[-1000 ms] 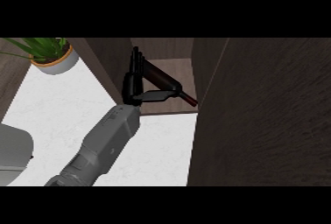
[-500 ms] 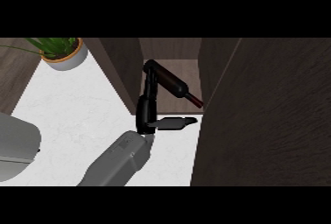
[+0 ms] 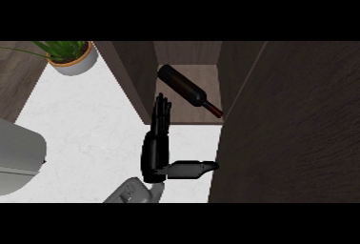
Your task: Pick up the wine, place it into the cabinet and close the cabinet
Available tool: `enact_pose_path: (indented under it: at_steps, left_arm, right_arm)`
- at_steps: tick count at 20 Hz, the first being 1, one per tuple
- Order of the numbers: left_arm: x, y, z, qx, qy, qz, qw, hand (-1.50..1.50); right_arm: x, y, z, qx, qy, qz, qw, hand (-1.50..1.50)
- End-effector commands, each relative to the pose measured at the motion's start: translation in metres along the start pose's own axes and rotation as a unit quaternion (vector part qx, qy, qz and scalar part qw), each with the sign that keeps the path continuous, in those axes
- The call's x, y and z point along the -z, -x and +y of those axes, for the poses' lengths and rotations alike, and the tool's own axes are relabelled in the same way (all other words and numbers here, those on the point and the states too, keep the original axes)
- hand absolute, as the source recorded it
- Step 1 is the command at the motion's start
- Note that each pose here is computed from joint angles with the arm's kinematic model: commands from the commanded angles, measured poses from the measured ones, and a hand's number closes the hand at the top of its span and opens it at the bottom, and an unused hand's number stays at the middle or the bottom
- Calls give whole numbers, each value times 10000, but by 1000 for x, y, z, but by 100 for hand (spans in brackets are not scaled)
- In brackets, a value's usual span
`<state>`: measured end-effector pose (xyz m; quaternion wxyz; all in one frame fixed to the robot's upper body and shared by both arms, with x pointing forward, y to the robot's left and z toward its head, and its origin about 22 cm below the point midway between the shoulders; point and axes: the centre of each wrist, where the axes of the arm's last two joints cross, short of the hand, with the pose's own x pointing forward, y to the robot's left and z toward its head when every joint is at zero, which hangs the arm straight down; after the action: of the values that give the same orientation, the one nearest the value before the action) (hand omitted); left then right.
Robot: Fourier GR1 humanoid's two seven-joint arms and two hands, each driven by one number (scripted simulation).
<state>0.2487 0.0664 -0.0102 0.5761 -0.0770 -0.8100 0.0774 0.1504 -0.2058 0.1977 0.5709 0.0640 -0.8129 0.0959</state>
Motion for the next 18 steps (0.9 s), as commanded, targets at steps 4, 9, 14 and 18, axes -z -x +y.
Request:
enact_pose_path:
  at_steps: [4, 9, 14, 18]
  left_arm:
    - [-33, -44, -9, 38, -283, -2, 9996, -150]
    - [-57, -64, 36, -258, -90, -46, 9996, -150]
    - [-64, -76, 42, -226, 285, -86, 9993, -150]
    - [-91, -102, 62, -187, 421, -6, 9989, -150]
  right_arm:
    - [-16, -6, 2, 158, -86, -75, 9998, -150]
    - [-12, -12, -6, 89, -235, -46, 9997, -150]
    - [-2, 4, 5, 375, -537, 87, 9978, -150]
    - [-18, -15, 7, 220, -929, 326, 9949, 150]
